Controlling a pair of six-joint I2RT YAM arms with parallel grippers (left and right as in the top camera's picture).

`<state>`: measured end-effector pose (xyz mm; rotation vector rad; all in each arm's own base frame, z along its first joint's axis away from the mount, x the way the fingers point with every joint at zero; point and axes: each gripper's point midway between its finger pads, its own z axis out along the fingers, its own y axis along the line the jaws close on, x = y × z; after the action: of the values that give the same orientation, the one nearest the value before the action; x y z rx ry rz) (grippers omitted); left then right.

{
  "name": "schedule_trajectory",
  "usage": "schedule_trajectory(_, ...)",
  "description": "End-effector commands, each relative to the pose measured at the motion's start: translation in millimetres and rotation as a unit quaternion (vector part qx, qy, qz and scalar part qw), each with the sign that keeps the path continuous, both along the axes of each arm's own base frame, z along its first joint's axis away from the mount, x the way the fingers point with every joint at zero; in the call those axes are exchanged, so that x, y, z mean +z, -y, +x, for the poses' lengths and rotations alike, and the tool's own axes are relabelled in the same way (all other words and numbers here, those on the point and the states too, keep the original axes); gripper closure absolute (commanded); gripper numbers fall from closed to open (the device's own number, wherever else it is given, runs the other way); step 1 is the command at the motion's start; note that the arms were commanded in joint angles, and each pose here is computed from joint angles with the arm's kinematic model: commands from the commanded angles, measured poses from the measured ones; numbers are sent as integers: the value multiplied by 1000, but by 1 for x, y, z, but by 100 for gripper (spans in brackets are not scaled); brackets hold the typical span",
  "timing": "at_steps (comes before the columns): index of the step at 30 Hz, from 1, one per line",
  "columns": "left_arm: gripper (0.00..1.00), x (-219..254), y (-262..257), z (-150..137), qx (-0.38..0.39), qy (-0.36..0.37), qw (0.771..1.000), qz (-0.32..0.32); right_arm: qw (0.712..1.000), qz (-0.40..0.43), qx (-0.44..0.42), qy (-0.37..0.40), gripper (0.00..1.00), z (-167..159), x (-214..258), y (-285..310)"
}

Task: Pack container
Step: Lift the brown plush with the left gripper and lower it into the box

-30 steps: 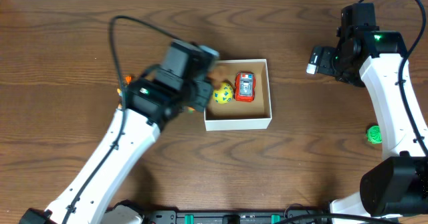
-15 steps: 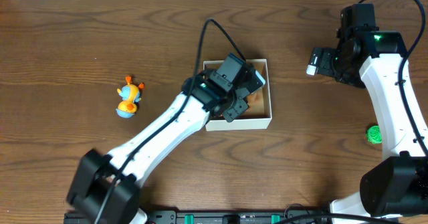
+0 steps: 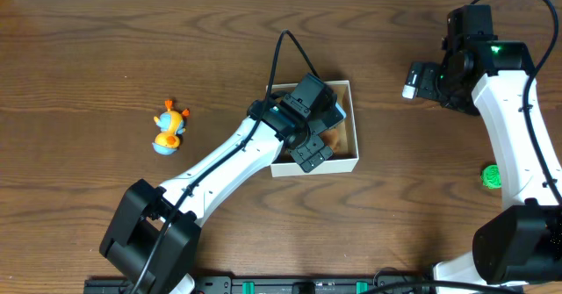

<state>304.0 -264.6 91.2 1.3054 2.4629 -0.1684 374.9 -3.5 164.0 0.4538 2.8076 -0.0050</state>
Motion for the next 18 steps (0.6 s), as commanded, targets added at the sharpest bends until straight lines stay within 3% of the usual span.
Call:
schedule_trajectory(1, 2, 11, 3, 0, 10, 6, 1000, -11, 1000, -1, 7, -2, 1, -1, -2, 0)
schedule_trajectory(13, 2, 103, -3, -4, 41, 90, 990, -98, 1000, -1, 7, 0, 1, 0, -1, 0)
schedule_trajectory(18, 2, 99, -8, 0, 84, 73, 988, -107, 1000, -1, 7, 0, 1, 0, -1, 0)
